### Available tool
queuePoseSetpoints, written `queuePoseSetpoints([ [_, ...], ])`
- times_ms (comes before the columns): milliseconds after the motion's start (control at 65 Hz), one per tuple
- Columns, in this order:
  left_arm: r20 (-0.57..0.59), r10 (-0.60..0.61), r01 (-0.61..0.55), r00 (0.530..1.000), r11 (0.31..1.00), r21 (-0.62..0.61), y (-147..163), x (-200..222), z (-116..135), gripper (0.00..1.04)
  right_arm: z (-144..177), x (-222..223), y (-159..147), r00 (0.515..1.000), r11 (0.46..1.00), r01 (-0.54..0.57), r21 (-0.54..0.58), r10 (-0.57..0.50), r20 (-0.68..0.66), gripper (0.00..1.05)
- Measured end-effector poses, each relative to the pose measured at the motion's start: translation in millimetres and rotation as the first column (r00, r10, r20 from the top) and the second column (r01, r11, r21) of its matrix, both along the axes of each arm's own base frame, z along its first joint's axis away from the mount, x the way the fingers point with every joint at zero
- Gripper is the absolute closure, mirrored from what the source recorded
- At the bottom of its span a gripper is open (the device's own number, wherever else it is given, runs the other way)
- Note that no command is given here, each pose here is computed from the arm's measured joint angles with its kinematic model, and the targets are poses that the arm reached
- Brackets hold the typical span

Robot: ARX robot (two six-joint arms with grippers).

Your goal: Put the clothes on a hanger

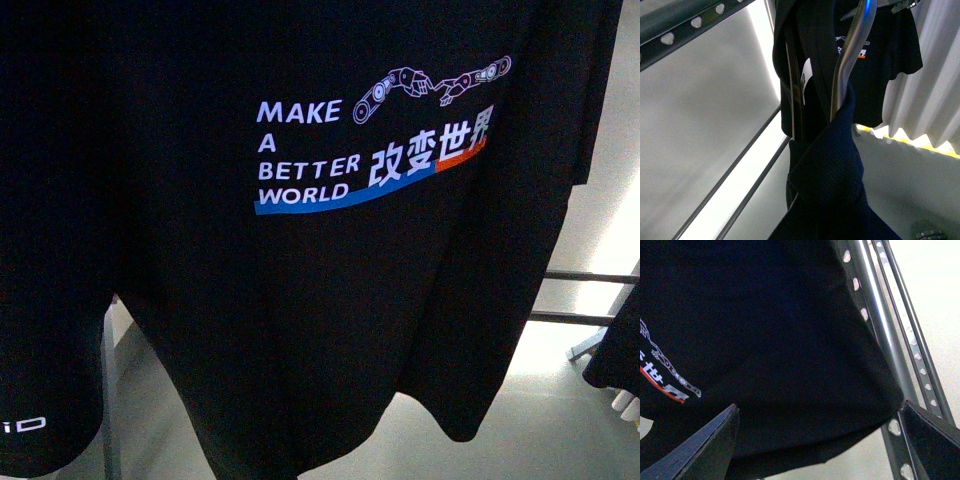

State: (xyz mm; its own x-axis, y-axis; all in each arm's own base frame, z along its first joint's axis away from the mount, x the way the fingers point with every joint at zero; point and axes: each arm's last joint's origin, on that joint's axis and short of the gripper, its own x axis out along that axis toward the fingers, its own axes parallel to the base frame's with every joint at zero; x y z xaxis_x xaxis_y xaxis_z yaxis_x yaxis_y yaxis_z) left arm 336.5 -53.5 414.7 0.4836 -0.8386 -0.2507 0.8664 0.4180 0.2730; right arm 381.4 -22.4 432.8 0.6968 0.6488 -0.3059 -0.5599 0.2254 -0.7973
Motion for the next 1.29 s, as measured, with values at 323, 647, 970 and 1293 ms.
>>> queuePoseSetpoints([
  [323,0.000,0.000,0.000,1.000,1.000,0.000,0,0,0,1.00,23,13,20,0.998,0.999,-0.042,0.018,0.043,-0.054,0.07],
  [647,0.000,0.001,-0.001,1.000,1.000,0.000,0,0,0,1.00,14,26,35,0.976,0.999,-0.037,-0.022,0.031,-0.216,0.07],
  [970,-0.003,0.003,-0.003,1.000,1.000,0.002,0,1,-1,1.00,7,34,31,0.970,0.999,-0.032,-0.020,0.027,-0.241,0.34],
  [1293,-0.003,0.000,0.000,1.000,1.000,0.004,-1,2,-2,1.00,1,26,10,0.974,0.999,-0.021,-0.032,0.013,-0.228,0.85],
])
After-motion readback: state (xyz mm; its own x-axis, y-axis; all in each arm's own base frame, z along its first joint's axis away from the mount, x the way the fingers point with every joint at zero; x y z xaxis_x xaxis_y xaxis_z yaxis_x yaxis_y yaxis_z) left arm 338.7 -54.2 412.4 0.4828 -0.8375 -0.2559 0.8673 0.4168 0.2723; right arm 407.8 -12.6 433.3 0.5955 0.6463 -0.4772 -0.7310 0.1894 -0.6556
